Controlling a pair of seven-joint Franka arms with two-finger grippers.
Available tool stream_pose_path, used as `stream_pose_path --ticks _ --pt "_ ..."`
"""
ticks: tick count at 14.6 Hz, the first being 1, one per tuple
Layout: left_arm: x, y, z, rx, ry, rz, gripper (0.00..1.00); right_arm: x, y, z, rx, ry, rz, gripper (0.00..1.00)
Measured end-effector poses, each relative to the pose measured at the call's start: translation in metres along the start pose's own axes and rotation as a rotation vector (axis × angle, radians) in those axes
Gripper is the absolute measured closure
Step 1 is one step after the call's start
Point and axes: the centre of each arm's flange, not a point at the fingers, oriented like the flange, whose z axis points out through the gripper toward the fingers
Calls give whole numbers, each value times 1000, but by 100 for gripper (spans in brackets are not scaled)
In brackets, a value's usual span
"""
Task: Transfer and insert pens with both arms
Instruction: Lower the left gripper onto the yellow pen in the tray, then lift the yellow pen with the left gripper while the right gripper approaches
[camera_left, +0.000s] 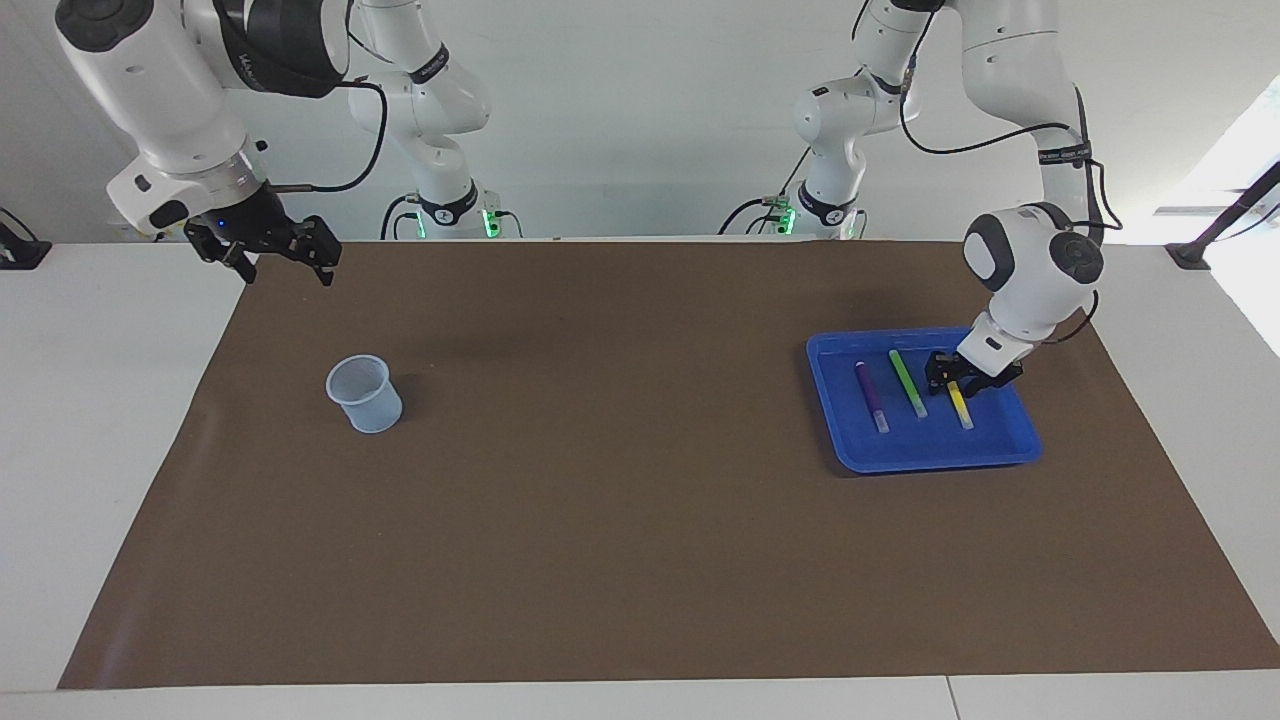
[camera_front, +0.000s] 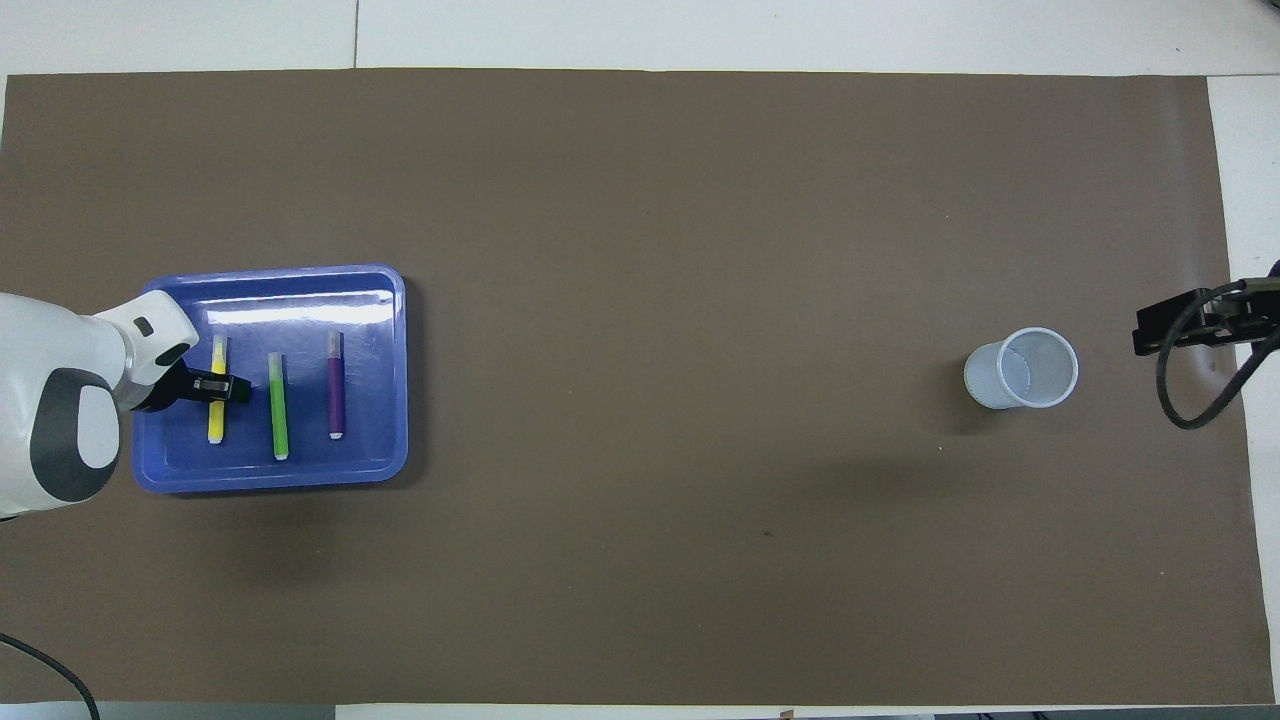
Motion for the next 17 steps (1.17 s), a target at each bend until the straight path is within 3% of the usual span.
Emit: stream_pose_path --ticks 1,3,4,6,7,9,14,17 --pt "1 0 0 0 1 0 41 0 0 0 0 0 0 0" --pt "2 0 -1 2 4 2 53 0 0 0 0 0 0 0" --pt "2 0 -1 2 4 3 53 0 0 0 0 0 0 0" --pt "3 0 -3 3 7 5 67 0 0 0 0 0 0 0" --pt "3 0 -2 3 6 5 67 0 0 0 0 0 0 0" --pt "3 1 -3 3 8 6 83 0 0 0 0 0 0 0" --pt "7 0 -7 5 14 6 83 0 0 0 0 0 1 0" --pt "19 3 -27 -3 -19 -6 83 0 1 0 0 0 2 0"
